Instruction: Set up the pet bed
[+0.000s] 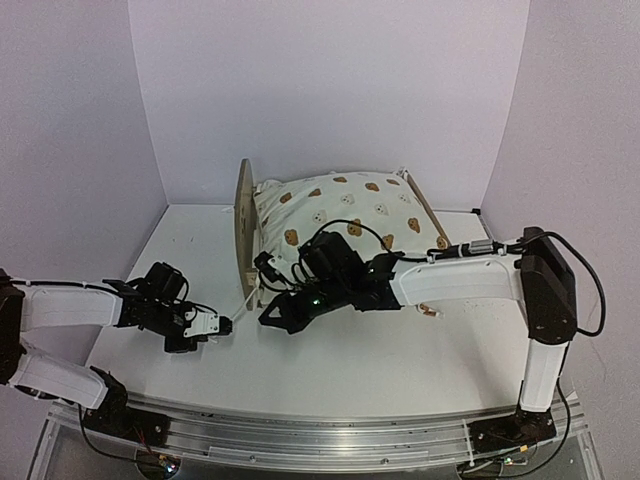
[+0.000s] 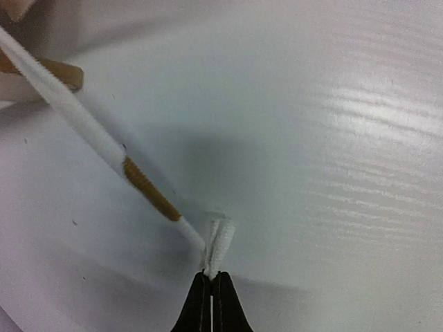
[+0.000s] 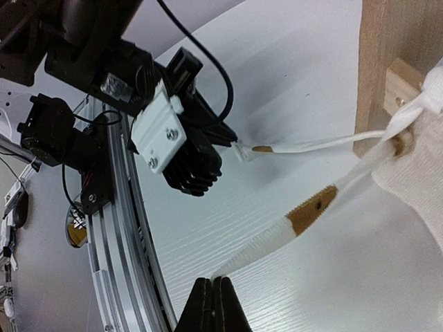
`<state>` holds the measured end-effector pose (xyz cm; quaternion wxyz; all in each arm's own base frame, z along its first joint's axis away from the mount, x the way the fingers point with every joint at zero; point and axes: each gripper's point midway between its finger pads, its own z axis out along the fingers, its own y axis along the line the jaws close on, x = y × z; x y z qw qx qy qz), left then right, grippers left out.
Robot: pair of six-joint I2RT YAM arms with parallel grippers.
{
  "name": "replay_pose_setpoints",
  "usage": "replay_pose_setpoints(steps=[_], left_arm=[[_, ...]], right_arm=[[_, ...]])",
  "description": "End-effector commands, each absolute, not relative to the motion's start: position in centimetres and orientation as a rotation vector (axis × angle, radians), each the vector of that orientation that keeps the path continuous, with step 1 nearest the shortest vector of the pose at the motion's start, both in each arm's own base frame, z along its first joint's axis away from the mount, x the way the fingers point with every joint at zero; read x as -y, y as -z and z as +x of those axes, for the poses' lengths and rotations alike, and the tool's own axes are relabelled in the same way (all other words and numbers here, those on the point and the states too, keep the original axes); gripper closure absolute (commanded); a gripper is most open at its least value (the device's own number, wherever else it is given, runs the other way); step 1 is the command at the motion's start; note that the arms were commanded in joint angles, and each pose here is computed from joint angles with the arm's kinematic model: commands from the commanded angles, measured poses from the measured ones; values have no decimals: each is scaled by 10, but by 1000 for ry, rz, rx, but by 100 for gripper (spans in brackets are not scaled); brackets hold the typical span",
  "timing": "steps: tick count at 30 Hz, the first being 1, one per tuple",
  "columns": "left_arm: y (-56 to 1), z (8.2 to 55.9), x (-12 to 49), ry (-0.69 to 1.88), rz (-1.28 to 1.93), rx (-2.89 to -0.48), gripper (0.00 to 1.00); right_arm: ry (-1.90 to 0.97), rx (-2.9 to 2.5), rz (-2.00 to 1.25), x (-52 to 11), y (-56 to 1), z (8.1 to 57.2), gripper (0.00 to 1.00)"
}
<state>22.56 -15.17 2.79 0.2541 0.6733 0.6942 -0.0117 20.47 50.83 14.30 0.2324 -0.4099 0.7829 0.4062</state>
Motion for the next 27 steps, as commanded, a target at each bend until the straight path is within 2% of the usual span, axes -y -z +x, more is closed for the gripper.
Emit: replay_pose_setpoints(steps=[1,4,15,18,23,27], left_arm=[[-10,240,129,-140,1825,-1905,100],[-6,239,128,-146,1832,-1897,100],[-6,227,124,-162,1894,-1813,100],[0,216,119,-178,1955,-1760,100],[12,191,109,-187,2056,-1675,100],[17,176,103,-183,2098,-1647,100]], right_arm=[[-1058,-1833,-1018,-520,-267,241,100],[-961,-1746,-950,-523,-302,275,100],[-762,-1657,-529,-497,-343,418,100],[-735,-1610,-496,-492,-357,442,100],[-684,-1630,-426,-478,-343,476,100],[-699,-1642,-414,-471,-341,480,100]])
